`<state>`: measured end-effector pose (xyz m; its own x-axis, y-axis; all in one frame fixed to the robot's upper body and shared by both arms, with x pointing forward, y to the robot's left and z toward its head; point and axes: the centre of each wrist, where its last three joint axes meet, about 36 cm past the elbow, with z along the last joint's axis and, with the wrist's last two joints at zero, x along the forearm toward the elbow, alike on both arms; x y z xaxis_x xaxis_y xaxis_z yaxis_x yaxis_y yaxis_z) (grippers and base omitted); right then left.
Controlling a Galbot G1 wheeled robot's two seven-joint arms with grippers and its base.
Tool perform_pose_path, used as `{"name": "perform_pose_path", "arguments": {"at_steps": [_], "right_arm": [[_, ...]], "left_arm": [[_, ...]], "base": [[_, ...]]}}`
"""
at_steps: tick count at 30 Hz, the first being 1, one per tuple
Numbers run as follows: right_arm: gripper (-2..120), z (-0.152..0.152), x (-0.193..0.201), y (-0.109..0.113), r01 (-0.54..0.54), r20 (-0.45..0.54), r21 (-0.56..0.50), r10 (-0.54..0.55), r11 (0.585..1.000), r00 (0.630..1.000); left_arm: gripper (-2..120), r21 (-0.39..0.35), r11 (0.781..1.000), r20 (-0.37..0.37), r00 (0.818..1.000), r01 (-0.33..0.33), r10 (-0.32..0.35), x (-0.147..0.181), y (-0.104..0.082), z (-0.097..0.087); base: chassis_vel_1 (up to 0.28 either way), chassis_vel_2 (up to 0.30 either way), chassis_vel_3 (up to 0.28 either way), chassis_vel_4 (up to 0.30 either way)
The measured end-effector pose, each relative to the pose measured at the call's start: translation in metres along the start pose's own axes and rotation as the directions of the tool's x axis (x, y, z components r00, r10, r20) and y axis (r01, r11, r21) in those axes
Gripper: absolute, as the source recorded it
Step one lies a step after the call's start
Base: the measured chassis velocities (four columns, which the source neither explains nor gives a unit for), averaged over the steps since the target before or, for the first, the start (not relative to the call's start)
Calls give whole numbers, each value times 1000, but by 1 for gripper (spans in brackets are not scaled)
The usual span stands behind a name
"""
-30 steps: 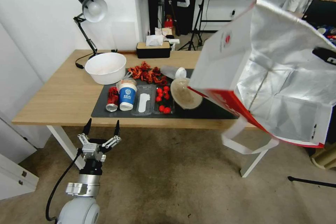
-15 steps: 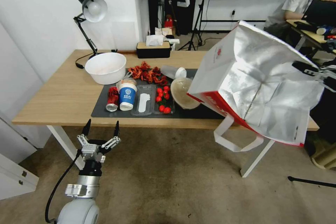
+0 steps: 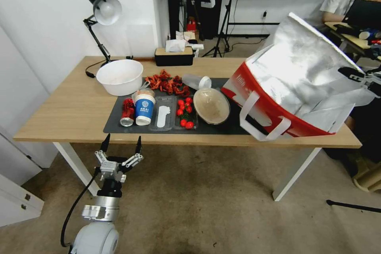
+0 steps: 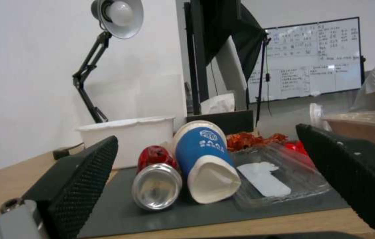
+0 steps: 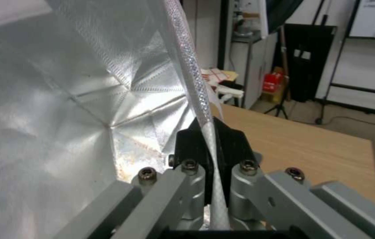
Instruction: Pick up the food delivery bag from the floor and place it on the table.
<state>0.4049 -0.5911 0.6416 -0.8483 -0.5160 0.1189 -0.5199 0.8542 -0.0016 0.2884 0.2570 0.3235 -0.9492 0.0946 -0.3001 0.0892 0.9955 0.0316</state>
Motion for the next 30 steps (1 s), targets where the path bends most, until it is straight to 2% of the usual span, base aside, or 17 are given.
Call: {"name": "perform_pose_path", "arguments": {"at_steps": [4, 6, 8, 10, 12, 14, 16, 17, 19, 22, 24, 26, 28, 29, 30], "right_arm": [[6, 7, 3, -5, -58, -14, 8, 58, 998, 998], [18, 12, 4, -7, -96, -24, 9, 97, 995, 995], [19, 13, 4, -7, -103, -25, 9, 103, 995, 994], [30, 16, 4, -7, -119, -28, 9, 119, 993, 992], [34, 17, 5, -7, -123, -29, 10, 123, 992, 992], [46, 19, 5, -8, -137, -30, 15, 137, 990, 990], [47, 19, 6, -9, -140, -30, 15, 140, 990, 990], [56, 20, 6, -11, -153, -32, 15, 154, 988, 988], [59, 20, 5, -13, -160, -34, 17, 160, 987, 987], [75, 19, 3, -17, -169, -33, 23, 170, 985, 985], [78, 19, 3, -17, -169, -31, 23, 170, 985, 985], [89, 17, 3, -16, -161, -15, 17, 161, 987, 987], [91, 16, 4, -16, -159, -10, 17, 159, 987, 987], [97, 13, 4, -15, -156, 5, 18, 156, 988, 988], [97, 13, 4, -15, -156, 5, 18, 156, 988, 988]], "left_arm": [[100, 4, 1000, -4, 1000, -8, 8, -3, -4, 2], [100, 6, 1000, -6, 1000, -13, 13, -5, -6, 3], [100, 6, 1000, -6, 1000, -15, 15, -5, -6, 3], [100, 8, 1000, -7, 1000, -21, 21, -7, -8, 4], [100, 9, 1000, -7, 1000, -23, 23, -7, -8, 4], [100, 12, 999, -7, 999, -32, 32, -9, -11, 6], [100, 12, 999, -7, 999, -34, 34, -9, -12, 6], [100, 10, 999, -9, 999, -36, 36, -9, -12, 8], [100, 9, 999, -11, 999, -36, 37, -9, -12, 8], [100, 8, 999, -9, 999, -36, 36, -10, -11, 8], [100, 7, 999, -9, 999, -36, 36, -11, -11, 8], [100, 2, 999, -12, 999, -32, 32, -13, -10, 8], [100, 0, 1000, -11, 999, -31, 31, -14, -10, 7], [100, -6, 1000, -12, 1000, -26, 26, -15, -10, 7], [100, -6, 1000, -12, 1000, -26, 26, -15, -10, 7]], "base": [[0, 0, 0, 0], [0, 0, 0, 0], [0, 0, 0, 0], [0, 0, 0, 0], [0, 0, 0, 0], [0, 0, 0, 0], [0, 0, 0, 0], [0, 0, 0, 0], [0, 0, 0, 0], [0, 0, 0, 0], [0, 0, 0, 0], [0, 0, 0, 0], [0, 0, 0, 0], [0, 0, 0, 0], [0, 0, 0, 0]]}}
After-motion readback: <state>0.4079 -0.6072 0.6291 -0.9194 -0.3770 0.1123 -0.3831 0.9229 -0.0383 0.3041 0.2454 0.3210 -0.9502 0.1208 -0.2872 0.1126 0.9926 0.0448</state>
